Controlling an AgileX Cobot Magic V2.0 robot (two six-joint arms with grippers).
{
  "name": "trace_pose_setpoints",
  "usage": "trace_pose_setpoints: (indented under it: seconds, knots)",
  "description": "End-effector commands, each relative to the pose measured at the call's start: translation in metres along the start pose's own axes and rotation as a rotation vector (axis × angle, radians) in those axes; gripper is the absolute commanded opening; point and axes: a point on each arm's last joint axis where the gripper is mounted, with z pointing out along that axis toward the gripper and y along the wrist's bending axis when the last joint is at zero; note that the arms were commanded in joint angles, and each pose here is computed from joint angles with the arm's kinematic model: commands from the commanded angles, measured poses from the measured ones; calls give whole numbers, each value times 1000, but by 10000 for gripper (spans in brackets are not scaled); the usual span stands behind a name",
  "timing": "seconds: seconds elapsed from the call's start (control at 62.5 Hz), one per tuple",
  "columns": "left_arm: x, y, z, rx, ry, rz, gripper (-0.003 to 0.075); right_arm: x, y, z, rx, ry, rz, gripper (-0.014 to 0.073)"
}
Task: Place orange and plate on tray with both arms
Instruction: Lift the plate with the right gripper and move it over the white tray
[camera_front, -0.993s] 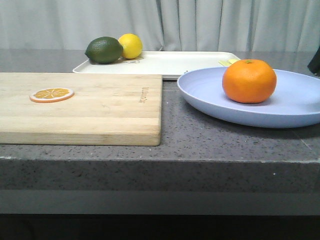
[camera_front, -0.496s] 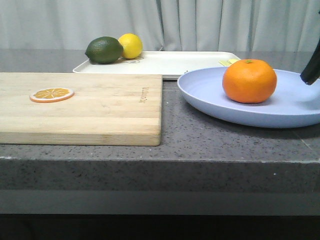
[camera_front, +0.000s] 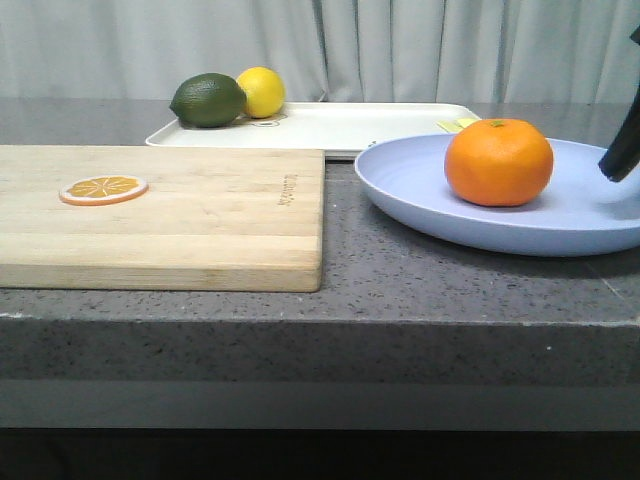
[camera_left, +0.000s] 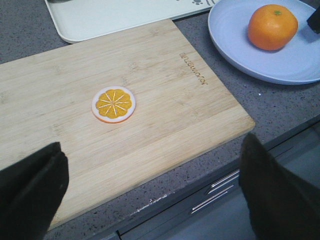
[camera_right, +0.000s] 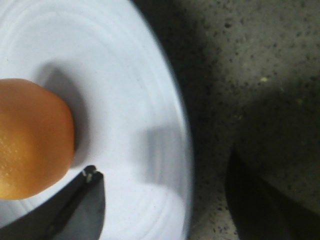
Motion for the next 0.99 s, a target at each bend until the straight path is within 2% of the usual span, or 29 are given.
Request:
trace_pose_setpoints:
  seconds: [0.0, 0.096, 0.464, 0.977]
  knots:
    - [-12, -1, -6, 9, -100, -18, 673, -4, 10, -14, -39, -53, -25, 375]
    - [-12, -1, -6, 9, -100, -18, 673, -4, 10, -14, -38, -52, -25, 253]
    - [-13, -1, -6, 9, -111, -18, 673, -5, 9, -13, -34, -66, -23, -69]
    - [-13, -1, -6, 9, -111, -18, 673, -7, 11, -14, -58, -82, 17, -67]
